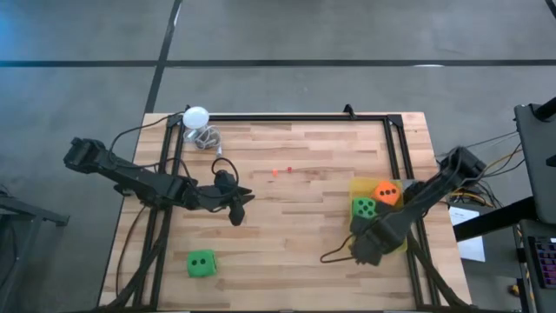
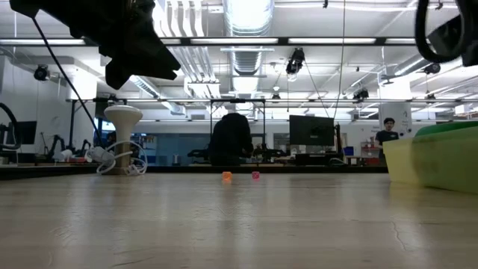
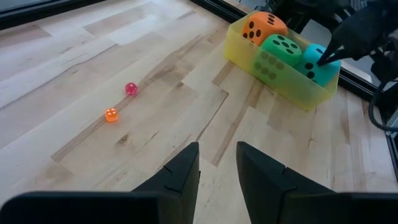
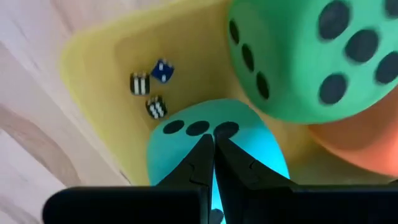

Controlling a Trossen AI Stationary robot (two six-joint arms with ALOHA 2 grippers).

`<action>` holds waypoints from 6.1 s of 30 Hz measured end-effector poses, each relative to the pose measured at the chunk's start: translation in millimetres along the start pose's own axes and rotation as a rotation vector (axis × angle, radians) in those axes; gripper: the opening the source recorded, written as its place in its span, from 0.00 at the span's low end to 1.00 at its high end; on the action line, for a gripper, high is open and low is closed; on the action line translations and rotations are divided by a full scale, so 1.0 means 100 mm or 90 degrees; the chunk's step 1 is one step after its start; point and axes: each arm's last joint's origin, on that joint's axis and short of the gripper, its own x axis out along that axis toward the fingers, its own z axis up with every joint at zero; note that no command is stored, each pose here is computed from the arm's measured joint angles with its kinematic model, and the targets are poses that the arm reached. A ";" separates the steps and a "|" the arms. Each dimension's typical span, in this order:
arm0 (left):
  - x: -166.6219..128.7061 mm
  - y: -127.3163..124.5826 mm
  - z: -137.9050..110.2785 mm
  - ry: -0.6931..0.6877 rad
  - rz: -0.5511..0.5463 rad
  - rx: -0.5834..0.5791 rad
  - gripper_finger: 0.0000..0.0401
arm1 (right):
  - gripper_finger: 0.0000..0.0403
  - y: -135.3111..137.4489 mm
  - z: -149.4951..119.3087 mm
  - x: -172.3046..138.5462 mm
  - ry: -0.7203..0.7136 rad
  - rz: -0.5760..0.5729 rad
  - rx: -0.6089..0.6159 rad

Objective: Pick & Place Dice
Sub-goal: Adjust the blue dice in the yellow bin, then put the large green dice into the yellow bin

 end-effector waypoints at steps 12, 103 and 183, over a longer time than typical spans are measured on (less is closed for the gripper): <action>0.00 0.00 0.00 0.000 -0.002 -0.001 0.28 | 0.02 -0.02 -0.01 -0.10 0.001 -0.011 -0.002; -0.72 -1.70 -1.02 0.633 0.164 0.151 0.44 | 0.33 0.36 0.49 -0.12 -0.609 -0.060 -0.240; -0.37 -1.39 -1.17 0.514 0.322 0.347 0.20 | 0.33 0.42 0.51 -0.14 -0.598 0.003 -0.287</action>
